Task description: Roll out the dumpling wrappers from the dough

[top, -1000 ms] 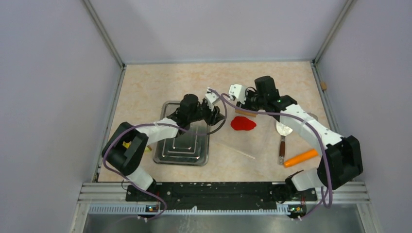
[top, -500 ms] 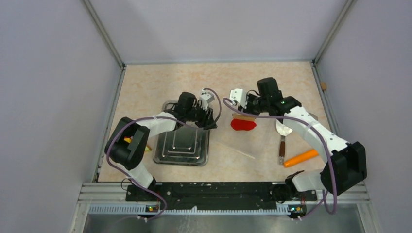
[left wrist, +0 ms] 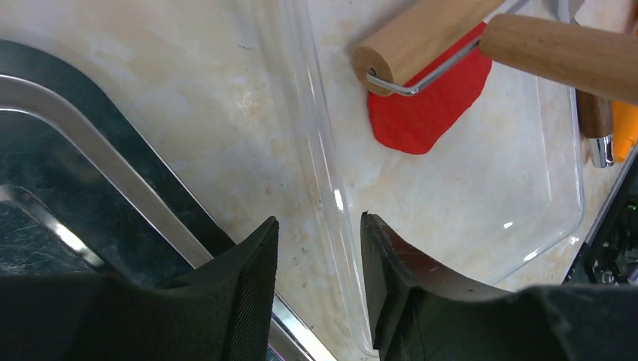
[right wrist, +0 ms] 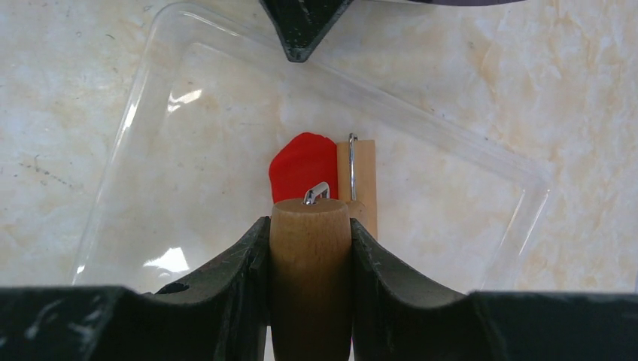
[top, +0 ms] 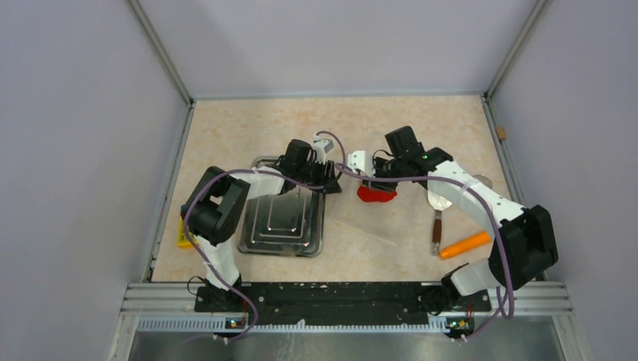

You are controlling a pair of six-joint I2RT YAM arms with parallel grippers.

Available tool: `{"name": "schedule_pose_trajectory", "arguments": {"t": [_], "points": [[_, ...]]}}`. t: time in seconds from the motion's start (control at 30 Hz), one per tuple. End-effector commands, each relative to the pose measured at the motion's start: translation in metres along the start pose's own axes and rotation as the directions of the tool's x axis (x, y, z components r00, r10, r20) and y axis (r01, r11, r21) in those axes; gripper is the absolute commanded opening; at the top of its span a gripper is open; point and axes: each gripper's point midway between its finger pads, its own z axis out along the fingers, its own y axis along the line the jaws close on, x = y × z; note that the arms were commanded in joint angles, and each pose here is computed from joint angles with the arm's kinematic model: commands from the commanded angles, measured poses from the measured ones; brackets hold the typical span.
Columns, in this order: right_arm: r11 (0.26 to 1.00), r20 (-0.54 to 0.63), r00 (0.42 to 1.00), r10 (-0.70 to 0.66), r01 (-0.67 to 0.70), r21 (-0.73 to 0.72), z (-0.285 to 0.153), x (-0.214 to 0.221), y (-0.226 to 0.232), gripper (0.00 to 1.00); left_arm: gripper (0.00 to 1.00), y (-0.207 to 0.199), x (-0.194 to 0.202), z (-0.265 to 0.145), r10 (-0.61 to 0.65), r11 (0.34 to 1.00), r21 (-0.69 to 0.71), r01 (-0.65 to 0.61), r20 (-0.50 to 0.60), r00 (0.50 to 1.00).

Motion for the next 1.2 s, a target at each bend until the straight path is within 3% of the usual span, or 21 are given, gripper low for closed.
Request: {"name": "schedule_pose_trajectory", "arguments": {"t": [0.0, 0.37, 0.93, 1.1, 1.17], "points": [[0.984, 0.003, 0.999, 0.055, -0.053, -0.17, -0.006, -0.003, 0.043, 0.0, 0.47, 0.005, -0.029, 0.003, -0.023, 0.999, -0.029, 0.026, 0.083, 0.996], [0.951, -0.013, 0.981, 0.194, -0.191, -0.245, -0.017, -0.004, 0.081, 0.0, 0.47, 0.014, -0.023, 0.01, -0.052, 0.998, -0.043, 0.055, 0.076, 0.996], [0.937, -0.019, 0.976, 0.218, -0.215, -0.277, -0.031, 0.002, 0.105, 0.0, 0.48, -0.015, -0.027, 0.033, -0.004, 0.997, 0.075, -0.001, 0.074, 0.997], [0.938, -0.021, 0.977, 0.21, -0.208, -0.277, -0.031, 0.004, 0.107, 0.0, 0.47, 0.003, -0.032, 0.052, -0.057, 0.997, -0.048, 0.06, 0.069, 0.996], [0.94, -0.024, 0.979, 0.203, -0.202, -0.276, -0.031, 0.004, 0.106, 0.0, 0.41, 0.009, -0.034, 0.059, -0.081, 0.993, -0.077, 0.086, 0.074, 0.994]]}}
